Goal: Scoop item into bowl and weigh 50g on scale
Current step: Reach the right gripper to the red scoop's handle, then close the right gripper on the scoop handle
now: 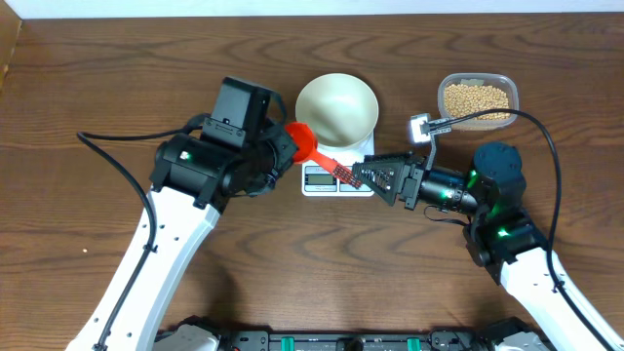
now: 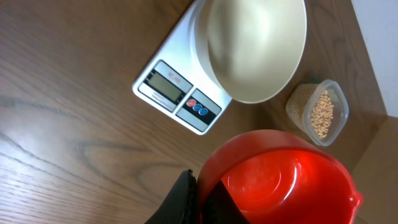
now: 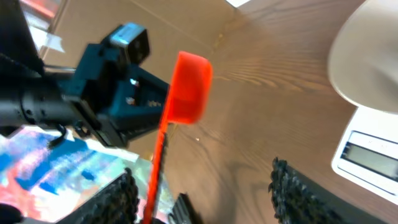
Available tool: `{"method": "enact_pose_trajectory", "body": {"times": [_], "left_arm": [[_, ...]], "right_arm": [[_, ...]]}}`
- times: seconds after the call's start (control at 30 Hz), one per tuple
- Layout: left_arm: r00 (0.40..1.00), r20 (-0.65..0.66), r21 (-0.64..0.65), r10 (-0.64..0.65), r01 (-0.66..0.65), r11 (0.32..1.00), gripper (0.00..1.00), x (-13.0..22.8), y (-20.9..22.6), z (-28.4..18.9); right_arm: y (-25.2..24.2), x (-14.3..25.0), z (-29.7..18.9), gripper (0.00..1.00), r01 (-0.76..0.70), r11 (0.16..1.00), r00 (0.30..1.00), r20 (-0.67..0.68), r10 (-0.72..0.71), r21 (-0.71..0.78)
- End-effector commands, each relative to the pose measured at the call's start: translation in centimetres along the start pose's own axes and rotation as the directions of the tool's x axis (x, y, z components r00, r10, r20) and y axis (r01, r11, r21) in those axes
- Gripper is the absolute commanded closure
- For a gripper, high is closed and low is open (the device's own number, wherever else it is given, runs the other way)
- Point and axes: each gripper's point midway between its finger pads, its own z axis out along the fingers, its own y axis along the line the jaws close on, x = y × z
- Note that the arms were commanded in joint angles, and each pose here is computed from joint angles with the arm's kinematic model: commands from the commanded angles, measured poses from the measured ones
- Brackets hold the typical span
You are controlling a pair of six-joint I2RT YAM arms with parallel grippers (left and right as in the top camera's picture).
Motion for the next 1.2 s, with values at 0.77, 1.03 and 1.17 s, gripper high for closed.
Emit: {"method": "enact_pose_trajectory", "body": {"times": [0.77, 1.03, 1.17], "left_arm": [[0.997, -0.031, -0.042, -0.068, 0.067, 0.997, 0.93, 2.1, 0.4, 0.7], [0.997, -0.036, -0.060, -0.071, 0.069, 0.996, 0.93, 2.2, 0.9, 1.2], [0.997, -0.036, -0.059, -0.071, 0.069, 0.996, 0.93, 2.2, 0.9, 1.2]], "right_arm": [[2.2, 0.6, 1.8, 0.67, -0.007, 0.999, 1.000, -0.004, 0.007, -0.037], [2.0, 0.8, 1.8, 0.76, -0.018, 0.999, 1.000, -0.012, 0.018, -0.028], [1.9, 1.0, 1.9, 0.76, -0.024, 0.999, 1.000, -0.019, 0.023, -0.026]]}}
